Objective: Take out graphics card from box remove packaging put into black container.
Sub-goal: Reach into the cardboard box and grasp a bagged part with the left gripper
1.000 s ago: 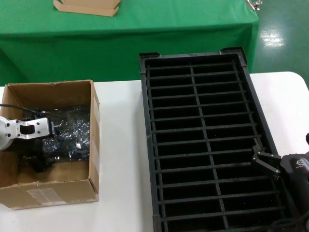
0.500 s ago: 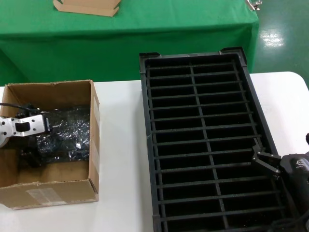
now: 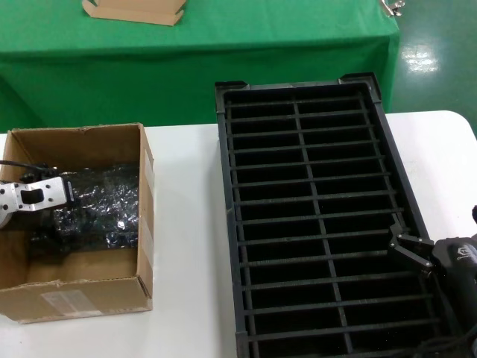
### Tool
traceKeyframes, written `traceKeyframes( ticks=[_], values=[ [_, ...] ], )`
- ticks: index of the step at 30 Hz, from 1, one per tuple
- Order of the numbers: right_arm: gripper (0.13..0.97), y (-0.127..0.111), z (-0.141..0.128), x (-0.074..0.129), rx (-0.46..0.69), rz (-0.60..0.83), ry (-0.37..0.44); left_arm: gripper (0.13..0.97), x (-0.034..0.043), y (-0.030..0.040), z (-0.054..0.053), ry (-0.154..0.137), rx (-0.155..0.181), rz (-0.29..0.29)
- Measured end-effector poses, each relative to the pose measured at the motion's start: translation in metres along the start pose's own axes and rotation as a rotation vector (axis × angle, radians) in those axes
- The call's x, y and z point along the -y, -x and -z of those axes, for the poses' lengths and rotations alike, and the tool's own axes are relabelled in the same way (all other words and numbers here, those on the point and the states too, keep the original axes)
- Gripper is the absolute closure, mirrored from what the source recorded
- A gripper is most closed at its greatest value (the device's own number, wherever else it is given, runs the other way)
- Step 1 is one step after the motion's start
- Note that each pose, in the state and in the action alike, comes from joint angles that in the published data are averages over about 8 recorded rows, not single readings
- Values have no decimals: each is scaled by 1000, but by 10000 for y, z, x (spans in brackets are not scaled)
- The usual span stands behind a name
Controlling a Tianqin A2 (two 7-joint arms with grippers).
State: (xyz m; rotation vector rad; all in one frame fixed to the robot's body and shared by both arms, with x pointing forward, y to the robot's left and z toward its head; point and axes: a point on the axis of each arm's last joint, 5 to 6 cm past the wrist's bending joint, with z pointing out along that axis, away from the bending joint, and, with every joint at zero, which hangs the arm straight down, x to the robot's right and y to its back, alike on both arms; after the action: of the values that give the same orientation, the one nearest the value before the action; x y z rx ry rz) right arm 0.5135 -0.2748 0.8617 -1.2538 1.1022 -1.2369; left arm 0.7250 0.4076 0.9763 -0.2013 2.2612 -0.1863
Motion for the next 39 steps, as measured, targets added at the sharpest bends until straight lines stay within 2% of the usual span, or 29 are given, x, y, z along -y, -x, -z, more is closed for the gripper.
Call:
traceKeyframes(
  ticks=[7, 11, 19, 20, 28, 37, 39],
  values=[
    [130, 0, 0, 0, 0, 0, 0, 328, -1, -8, -8, 3, 11, 12],
    [130, 0, 0, 0, 0, 0, 0, 328, -4, -6, -8, 1, 18, 21],
    [130, 0, 0, 0, 0, 0, 0, 522, -2, 7, -3, -5, 30, 32],
    [130, 0, 0, 0, 0, 0, 0, 522, -2, 8, -3, -7, 32, 34],
    [130, 0, 0, 0, 0, 0, 0, 730, -4, 6, -2, -26, 41, 54],
    [130, 0, 0, 0, 0, 0, 0, 868, -29, 29, 23, -55, 61, 94],
    [130, 0, 0, 0, 0, 0, 0, 878, -38, 39, 33, -63, 69, 107]
  ],
)
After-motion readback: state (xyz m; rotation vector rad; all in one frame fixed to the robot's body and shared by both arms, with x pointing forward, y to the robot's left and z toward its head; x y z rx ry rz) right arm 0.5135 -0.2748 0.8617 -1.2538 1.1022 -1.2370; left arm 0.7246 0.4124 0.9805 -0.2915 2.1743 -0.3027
